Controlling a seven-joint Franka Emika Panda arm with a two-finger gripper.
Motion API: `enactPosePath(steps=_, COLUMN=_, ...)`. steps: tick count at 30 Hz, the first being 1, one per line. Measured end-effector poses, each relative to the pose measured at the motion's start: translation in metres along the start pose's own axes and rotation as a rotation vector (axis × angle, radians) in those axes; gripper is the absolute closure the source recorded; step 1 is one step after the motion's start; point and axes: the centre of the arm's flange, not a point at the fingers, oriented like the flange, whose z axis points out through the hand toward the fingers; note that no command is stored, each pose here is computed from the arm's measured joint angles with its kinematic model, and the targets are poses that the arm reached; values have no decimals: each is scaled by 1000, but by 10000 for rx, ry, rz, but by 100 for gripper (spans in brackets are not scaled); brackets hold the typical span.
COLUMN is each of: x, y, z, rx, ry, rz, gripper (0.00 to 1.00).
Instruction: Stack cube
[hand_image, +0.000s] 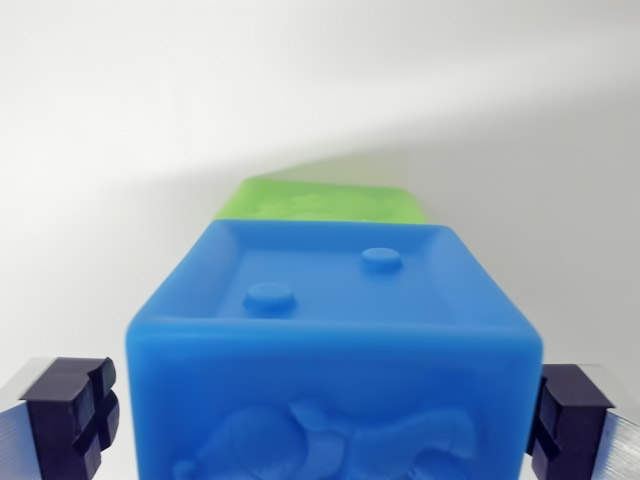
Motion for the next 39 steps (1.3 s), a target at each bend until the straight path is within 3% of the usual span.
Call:
enactPosePath(steps=9, x=1, y=0, z=-16, rx=37, ry=27, rz=-5, gripper=0)
enactPosePath(steps=14, x=1, y=0, z=-27, rx=28, ry=20, rz=-15, gripper=0)
enactPosePath(steps=24, x=0, y=0, z=-62, rx=50, ry=43, rz=-25, gripper=0)
enactPosePath(steps=39, x=-1, y=0, z=-123, rx=78, ry=41, rz=-21, gripper=0)
